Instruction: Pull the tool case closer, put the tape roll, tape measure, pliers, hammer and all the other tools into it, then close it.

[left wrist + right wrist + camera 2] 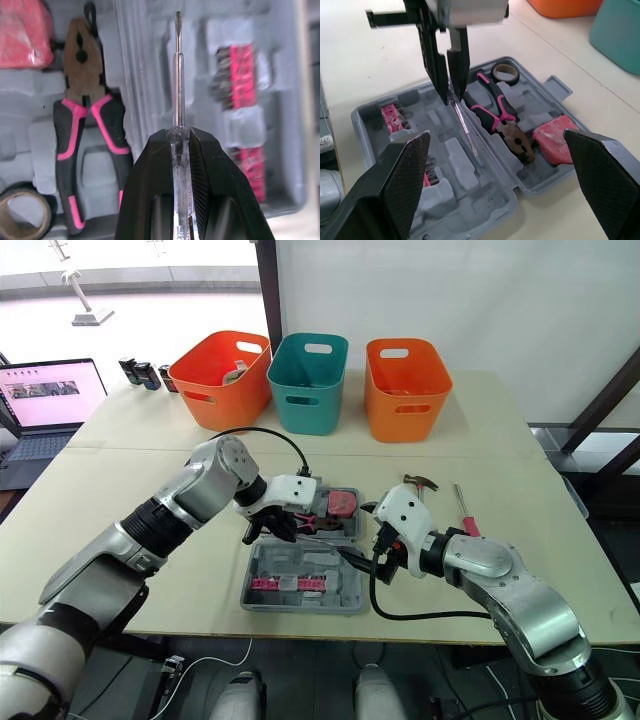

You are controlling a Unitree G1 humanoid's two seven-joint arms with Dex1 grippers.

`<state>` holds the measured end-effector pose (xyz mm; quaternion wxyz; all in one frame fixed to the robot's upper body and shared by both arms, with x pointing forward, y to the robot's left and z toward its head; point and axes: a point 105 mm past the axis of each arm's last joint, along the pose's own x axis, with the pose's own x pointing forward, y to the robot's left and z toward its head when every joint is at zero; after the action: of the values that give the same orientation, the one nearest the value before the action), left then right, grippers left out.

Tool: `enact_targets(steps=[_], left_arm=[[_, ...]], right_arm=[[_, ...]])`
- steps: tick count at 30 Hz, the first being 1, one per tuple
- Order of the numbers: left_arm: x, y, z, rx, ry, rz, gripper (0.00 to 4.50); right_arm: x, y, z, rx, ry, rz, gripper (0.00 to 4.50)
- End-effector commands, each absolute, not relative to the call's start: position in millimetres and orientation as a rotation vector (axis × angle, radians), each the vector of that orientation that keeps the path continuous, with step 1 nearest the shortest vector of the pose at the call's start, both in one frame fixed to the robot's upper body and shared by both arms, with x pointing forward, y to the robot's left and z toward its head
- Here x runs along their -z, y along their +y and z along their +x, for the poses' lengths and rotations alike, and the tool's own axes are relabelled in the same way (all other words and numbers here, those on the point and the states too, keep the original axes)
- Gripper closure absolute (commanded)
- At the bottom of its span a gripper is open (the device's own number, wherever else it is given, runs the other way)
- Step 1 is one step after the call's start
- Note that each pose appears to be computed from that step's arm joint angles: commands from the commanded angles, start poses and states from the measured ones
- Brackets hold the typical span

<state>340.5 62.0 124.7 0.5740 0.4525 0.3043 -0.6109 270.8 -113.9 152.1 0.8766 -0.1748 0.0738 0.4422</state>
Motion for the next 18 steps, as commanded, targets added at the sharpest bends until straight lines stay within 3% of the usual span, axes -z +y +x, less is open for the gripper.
enact_targets(steps=[1, 18], left_arm=[[-120.2, 62.5, 341.8, 1.429, 0.695, 1.129, 4.48], [-100.7, 50.7, 343.8, 1.424, 0.664, 1.075, 4.48]], right_arm=[[-159.0, -113.4, 267.0, -0.944, 0.130, -0.383, 0.00], [-156.0, -118.0, 261.1, -0.933, 0.158, -0.373, 0.00]])
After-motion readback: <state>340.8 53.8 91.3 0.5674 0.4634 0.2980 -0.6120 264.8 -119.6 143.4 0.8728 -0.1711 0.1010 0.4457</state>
